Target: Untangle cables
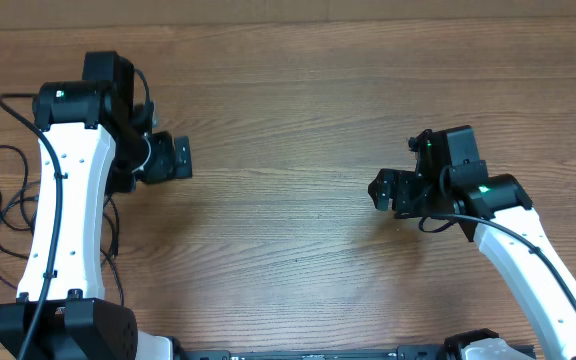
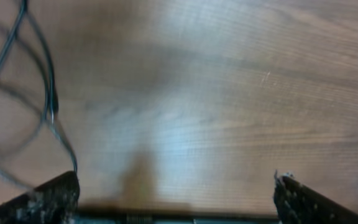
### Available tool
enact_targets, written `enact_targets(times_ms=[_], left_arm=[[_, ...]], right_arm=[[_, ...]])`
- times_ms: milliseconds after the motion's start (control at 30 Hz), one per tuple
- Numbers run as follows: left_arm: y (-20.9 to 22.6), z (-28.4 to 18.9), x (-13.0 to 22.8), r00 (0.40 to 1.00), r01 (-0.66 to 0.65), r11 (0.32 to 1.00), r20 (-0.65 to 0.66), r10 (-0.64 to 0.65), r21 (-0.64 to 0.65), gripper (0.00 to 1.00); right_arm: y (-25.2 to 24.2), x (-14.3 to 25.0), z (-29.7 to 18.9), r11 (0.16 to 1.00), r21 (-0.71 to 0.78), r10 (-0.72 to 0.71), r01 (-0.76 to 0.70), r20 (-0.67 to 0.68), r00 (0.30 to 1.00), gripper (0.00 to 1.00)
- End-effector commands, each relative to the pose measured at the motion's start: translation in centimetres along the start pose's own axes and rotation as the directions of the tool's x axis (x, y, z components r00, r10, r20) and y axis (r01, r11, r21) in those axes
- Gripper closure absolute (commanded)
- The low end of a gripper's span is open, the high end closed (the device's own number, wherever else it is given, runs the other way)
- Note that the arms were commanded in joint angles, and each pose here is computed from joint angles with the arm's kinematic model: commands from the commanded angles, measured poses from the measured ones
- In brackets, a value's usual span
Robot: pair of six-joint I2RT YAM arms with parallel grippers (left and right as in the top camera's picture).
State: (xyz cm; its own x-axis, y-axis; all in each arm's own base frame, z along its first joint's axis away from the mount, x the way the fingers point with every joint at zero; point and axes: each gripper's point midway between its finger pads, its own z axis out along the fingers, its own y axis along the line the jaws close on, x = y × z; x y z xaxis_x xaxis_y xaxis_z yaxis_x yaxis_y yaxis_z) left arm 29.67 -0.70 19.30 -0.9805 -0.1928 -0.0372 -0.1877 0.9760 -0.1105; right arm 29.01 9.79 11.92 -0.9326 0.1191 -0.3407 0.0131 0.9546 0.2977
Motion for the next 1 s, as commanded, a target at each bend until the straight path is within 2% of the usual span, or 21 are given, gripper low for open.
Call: enact_targets(times_ms=[0, 167, 333, 500, 600, 767, 967], left_arm=[[0.8, -0.4, 2.0, 0.996, 0.055, 0.998, -0.071, -0.058, -0.043, 0.00], [1.2, -0.9, 4.0, 0.989, 0.057, 0.996, -0.135, -0.066, -0.066, 0.00], [1.1, -2.2, 5.4, 0.995, 0.049, 0.998, -0.088, -0.052, -0.044, 0.00], [1.3, -3.6, 7.2, 0.999, 0.039, 0.999, 0.037, -0.039, -0.019, 0.01], [1.3, -4.3, 7.7, 0.985, 0.026, 1.000, 0.171, -0.027, 0.006, 0.00], [1.3, -5.5, 8.6, 0.913, 0.009, 0.998, 0.407, -0.032, 0.057, 0.00], [1.5, -7.3, 10.5, 0.769, -0.035, 0.995, 0.639, -0.031, 0.090, 0.00]], right_arm=[[0.0, -4.1, -2.0, 0.997, 0.076, -0.036, 0.027, 0.111, 0.993, 0.03], [1.3, -6.1, -5.3, 0.993, 0.074, -0.105, 0.095, 0.145, 0.984, 0.00], [1.2, -5.7, -6.7, 0.993, 0.079, -0.095, 0.084, 0.137, 0.986, 0.00], [0.9, -4.5, -8.0, 0.996, 0.077, -0.056, 0.046, 0.137, 0.989, 0.00], [0.9, -4.2, -9.1, 0.996, 0.070, -0.061, 0.049, 0.179, 0.982, 0.00], [0.0, -3.2, -11.3, 0.995, 0.092, -0.052, 0.027, 0.281, 0.958, 0.00], [-0.4, -1.0, -13.8, 0.995, 0.065, -0.090, 0.069, 0.425, 0.901, 0.00]])
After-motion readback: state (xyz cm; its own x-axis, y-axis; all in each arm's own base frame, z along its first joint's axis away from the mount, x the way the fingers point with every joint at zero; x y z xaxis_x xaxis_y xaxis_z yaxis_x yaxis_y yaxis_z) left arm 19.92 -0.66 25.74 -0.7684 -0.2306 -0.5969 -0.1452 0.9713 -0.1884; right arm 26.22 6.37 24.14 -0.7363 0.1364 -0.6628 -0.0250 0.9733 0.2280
